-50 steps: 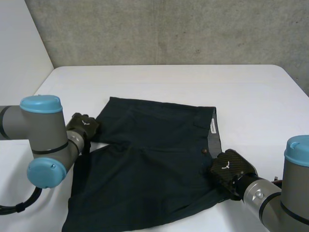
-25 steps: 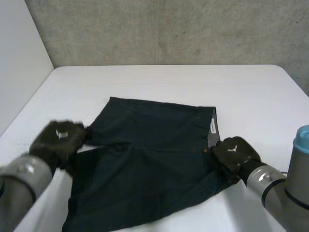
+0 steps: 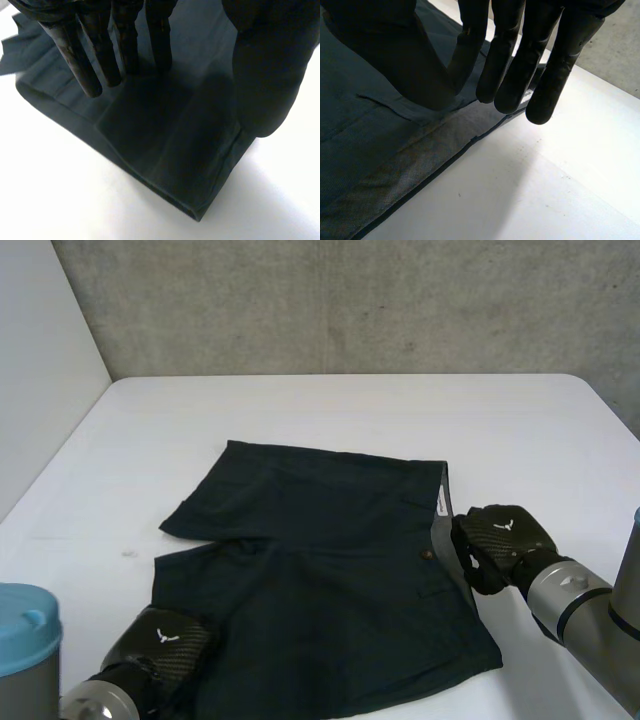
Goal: Fold the shorts.
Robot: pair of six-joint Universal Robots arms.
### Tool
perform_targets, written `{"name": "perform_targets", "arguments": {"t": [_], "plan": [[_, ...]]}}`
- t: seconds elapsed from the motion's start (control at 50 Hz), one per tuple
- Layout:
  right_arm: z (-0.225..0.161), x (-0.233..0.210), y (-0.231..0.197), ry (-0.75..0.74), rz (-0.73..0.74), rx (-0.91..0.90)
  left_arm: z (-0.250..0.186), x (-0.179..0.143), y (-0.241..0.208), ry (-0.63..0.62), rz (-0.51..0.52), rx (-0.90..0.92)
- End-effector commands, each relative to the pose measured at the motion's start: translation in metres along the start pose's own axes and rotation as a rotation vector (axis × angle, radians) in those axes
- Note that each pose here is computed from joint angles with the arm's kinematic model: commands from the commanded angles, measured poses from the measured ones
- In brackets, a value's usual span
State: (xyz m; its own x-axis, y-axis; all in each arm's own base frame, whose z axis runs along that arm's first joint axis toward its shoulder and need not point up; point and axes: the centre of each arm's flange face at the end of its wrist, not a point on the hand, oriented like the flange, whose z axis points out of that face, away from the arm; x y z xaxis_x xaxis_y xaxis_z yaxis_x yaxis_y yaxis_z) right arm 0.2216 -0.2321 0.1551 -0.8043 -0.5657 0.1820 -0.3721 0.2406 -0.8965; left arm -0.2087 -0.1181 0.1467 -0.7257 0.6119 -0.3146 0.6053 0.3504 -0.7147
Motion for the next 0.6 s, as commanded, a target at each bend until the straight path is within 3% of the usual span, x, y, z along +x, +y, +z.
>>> {"name": "perform_targets", "arguments": {"t": [0.02, 0.2, 0.6], "plan": [[-0.004, -0.004, 0.001, -0.038, -0.027, -0.017, 0.011, -0.007, 0.002, -0.104, -0.006, 0.004], [-0.040, -0.027, -0.008, -0.216, -0.254, 0.031, -0.003, -0.008, -0.005, -0.130, -0.003, 0.069], [-0.058, -0.032, 0.033, -0.278, -0.330, -0.054, -0.014, -0.003, 0.010, -0.122, 0.005, 0.058]]}}
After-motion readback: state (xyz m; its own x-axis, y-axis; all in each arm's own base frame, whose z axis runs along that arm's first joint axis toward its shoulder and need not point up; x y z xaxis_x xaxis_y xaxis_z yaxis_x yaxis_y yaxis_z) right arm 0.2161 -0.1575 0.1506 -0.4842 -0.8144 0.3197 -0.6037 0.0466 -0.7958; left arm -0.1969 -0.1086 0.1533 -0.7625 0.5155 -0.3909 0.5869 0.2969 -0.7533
